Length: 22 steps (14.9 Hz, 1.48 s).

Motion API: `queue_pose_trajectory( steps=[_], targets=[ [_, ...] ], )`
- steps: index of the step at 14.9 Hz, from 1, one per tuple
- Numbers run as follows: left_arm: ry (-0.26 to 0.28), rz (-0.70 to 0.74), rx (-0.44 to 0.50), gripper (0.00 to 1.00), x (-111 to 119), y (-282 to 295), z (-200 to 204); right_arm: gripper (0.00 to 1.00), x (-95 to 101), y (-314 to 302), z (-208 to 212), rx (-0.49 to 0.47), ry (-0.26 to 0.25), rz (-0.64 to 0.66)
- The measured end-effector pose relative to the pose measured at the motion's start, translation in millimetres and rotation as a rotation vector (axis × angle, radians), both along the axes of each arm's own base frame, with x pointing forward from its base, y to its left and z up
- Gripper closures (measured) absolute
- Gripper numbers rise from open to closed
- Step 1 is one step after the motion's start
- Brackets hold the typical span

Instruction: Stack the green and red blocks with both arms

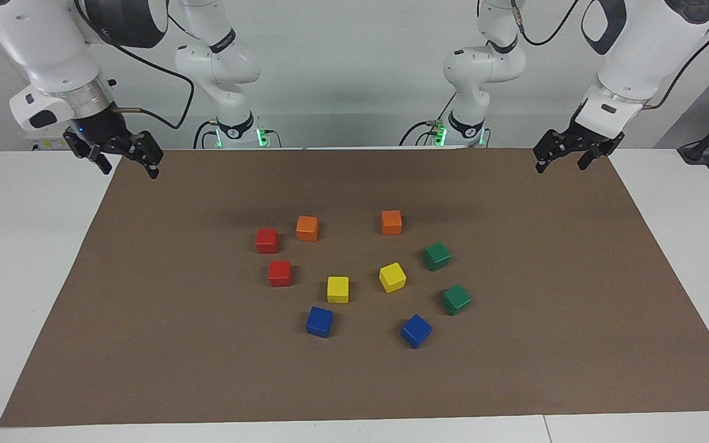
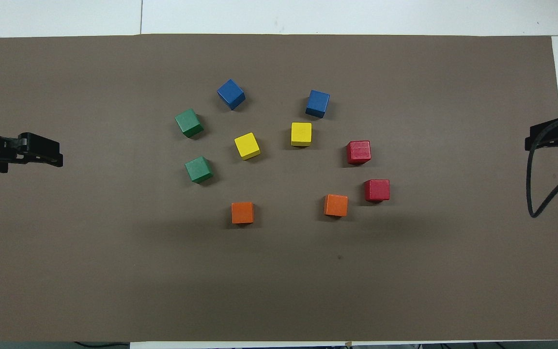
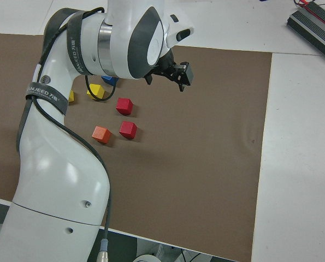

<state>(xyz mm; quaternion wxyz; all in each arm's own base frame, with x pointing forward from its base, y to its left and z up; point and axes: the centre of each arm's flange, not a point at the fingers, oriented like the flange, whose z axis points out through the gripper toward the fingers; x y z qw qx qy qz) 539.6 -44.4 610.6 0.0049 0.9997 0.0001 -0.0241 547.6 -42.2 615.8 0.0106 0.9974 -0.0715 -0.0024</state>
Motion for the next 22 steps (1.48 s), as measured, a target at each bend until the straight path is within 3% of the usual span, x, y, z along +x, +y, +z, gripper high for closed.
queue_pose_trajectory(
  steps=[15,18,22],
  targets=[
    [-0.008,-0.009,0.000,0.00,-1,1,3,0.00,3.6,25,-1,0.003,-0.016,0.045],
    [-0.030,0.024,0.000,0.00,1,-4,-4,0.01,8.1,44,-20,0.009,-0.017,0.047],
    [-0.022,0.065,-0.003,0.00,11,-43,-35,0.00,18.7,94,-64,0.014,-0.035,-0.003]
  ],
)
